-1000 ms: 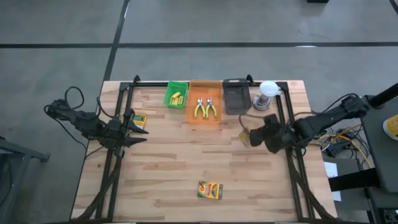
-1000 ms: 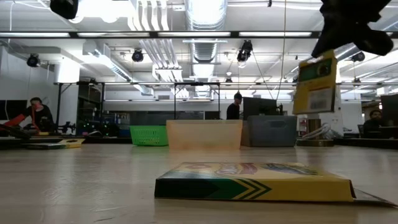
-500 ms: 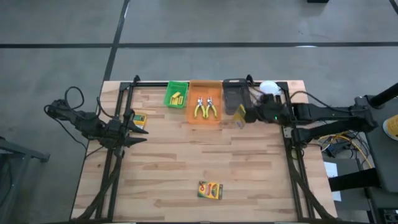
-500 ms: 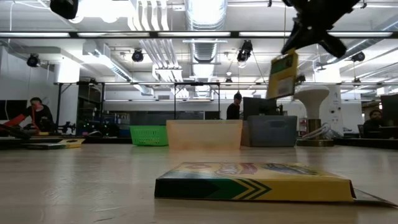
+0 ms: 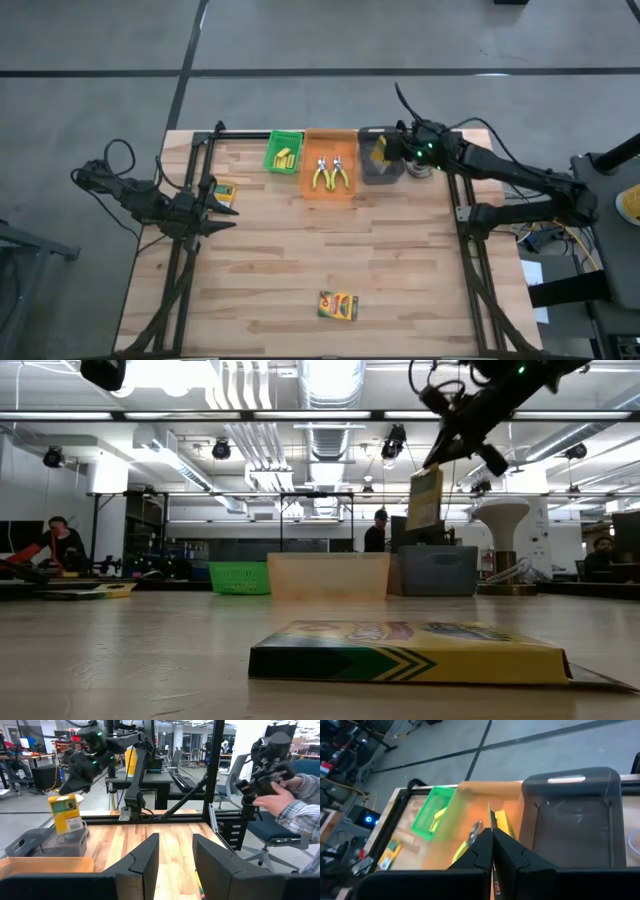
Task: Pick & Place School Supplies
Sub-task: Put the yellow crayon box into the black bin
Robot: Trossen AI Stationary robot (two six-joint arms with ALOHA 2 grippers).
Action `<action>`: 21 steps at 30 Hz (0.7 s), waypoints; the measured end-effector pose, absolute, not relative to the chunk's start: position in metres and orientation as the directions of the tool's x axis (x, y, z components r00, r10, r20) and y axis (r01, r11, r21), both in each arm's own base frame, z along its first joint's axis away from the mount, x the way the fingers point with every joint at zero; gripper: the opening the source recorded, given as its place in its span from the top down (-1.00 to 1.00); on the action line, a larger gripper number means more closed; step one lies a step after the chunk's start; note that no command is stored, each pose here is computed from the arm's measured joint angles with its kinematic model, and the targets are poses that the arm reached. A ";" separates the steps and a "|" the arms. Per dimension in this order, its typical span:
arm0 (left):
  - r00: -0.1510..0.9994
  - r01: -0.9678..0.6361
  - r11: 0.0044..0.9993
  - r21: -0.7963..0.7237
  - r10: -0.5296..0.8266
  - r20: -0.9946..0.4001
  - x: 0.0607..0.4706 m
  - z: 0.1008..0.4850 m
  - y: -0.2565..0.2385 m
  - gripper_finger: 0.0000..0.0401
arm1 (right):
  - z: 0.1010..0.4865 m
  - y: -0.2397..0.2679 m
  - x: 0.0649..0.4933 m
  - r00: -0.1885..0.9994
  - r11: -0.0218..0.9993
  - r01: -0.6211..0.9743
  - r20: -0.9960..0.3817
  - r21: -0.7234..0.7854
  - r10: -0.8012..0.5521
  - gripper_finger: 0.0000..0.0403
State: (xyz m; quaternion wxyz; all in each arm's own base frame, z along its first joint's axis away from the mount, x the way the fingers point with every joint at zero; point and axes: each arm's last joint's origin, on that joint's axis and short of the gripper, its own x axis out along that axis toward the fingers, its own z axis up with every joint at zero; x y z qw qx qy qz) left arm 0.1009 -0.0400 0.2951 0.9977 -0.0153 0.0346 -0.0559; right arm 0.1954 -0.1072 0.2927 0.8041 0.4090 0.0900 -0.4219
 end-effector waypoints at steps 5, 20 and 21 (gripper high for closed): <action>0.991 0.110 0.993 -0.034 -0.112 -0.067 0.101 0.295 -0.040 0.38 | 0.276 -0.137 0.203 0.608 0.261 0.765 -0.529 0.588 -0.592 0.96; 0.991 0.111 0.993 -0.035 -0.113 -0.067 0.101 0.295 -0.040 0.38 | 0.221 -0.203 0.221 0.620 0.192 0.753 -0.581 0.630 -0.526 0.96; 0.991 0.110 0.993 -0.035 -0.112 -0.067 0.101 0.295 -0.040 0.38 | 0.221 -0.204 0.222 0.625 0.195 0.749 -0.576 0.633 -0.527 0.96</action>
